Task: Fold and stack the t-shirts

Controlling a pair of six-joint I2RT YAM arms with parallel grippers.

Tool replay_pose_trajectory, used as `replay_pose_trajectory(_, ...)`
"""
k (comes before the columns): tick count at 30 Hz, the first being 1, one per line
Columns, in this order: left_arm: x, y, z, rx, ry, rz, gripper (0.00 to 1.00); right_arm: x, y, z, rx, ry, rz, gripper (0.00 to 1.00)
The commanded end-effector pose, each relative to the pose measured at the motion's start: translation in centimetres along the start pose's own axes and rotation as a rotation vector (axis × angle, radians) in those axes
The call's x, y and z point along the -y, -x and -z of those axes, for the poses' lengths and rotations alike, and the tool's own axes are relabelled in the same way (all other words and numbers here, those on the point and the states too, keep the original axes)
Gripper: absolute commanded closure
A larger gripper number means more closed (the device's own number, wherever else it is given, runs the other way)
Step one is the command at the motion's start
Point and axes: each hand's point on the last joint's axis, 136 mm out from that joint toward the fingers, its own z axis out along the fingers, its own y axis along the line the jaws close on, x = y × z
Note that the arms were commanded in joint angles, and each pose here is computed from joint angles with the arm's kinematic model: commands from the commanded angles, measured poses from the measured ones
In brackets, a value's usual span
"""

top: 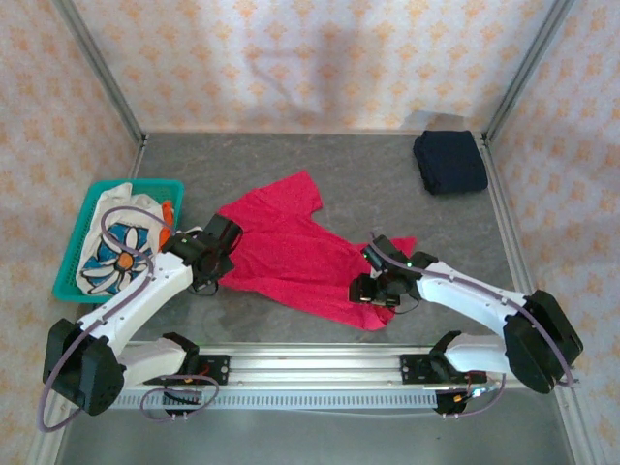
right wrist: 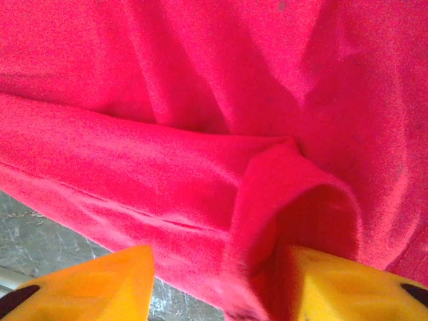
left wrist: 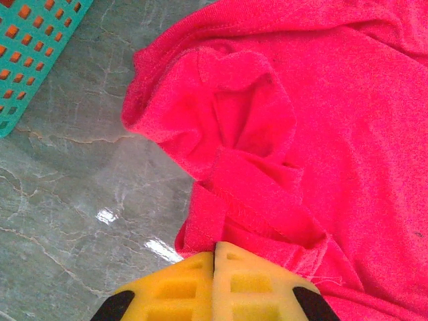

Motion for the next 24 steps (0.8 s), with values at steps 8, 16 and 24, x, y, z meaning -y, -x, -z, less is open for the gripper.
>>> replay_pose_trajectory(8,-0.5,0.6,0.5,0.027,0.008,0.007,1.00,-0.5,0.4,-0.1,0.010,0.009,-0.018,0.73)
replay_pose_trajectory(16,-0.6,0.6,0.5,0.030,0.001,0.015,1.00,2.0,-2.2,0.5,-0.037,-0.049,-0.024,0.67)
replay_pose_trajectory(24,-0.6,0.5,0.6,0.029,-0.002,0.013,1.00,1.5,-1.2,0.9,0.000,-0.044,-0.008,0.90)
